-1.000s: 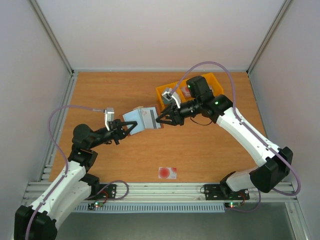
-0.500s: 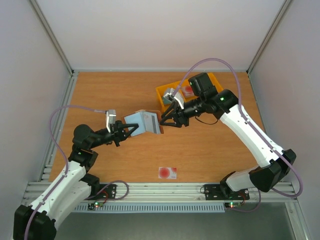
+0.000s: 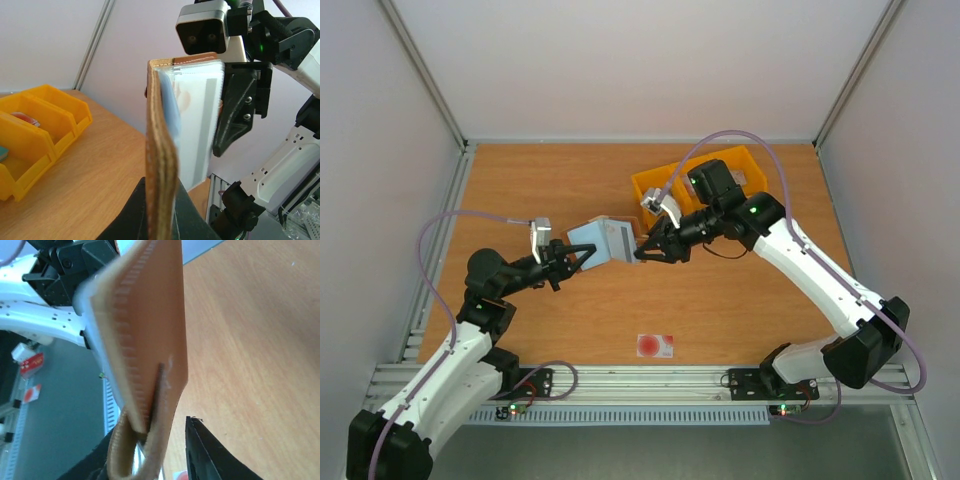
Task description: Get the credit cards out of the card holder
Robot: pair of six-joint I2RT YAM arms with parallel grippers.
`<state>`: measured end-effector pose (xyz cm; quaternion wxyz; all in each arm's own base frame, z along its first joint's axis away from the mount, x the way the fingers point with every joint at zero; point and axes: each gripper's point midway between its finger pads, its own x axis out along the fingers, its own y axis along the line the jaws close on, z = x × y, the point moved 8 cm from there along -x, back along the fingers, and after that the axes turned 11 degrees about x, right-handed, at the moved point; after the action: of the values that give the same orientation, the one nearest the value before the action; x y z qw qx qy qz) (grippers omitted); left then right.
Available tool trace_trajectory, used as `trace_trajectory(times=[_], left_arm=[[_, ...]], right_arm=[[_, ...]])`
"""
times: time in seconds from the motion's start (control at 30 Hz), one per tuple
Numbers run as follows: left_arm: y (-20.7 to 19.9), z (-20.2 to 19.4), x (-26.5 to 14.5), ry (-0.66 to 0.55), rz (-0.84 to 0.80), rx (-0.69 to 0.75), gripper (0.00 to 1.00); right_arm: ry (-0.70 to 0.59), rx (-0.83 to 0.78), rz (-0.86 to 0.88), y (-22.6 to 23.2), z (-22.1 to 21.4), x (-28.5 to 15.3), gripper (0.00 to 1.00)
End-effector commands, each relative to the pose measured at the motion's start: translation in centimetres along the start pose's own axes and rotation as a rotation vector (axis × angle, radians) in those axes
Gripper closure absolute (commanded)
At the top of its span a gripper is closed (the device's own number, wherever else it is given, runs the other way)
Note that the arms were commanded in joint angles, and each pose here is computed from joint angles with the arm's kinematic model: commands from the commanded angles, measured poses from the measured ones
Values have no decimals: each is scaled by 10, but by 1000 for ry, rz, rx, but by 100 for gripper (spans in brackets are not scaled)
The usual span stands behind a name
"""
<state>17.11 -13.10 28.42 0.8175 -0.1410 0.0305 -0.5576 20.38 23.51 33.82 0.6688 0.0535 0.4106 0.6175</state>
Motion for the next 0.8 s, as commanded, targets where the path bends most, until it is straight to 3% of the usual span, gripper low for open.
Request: trace_trajectory(times=[0.0,0.13,0.43,0.77], left_arm=[[-9,16,0,-51,-24,70,100],[-10,14,-1,-46,-39,77,100],[-9,13,-1,-49,-26,54,100],[-12,18,-1,-54,-50,79,100]], right_arm=[[-52,-34,-43,5,8,-6,74],[-35,-43,-61,5,5,-8,79],[32,-45,-118,6,-1,-14,80],[-53,-26,-182,-1,10,-14,83]])
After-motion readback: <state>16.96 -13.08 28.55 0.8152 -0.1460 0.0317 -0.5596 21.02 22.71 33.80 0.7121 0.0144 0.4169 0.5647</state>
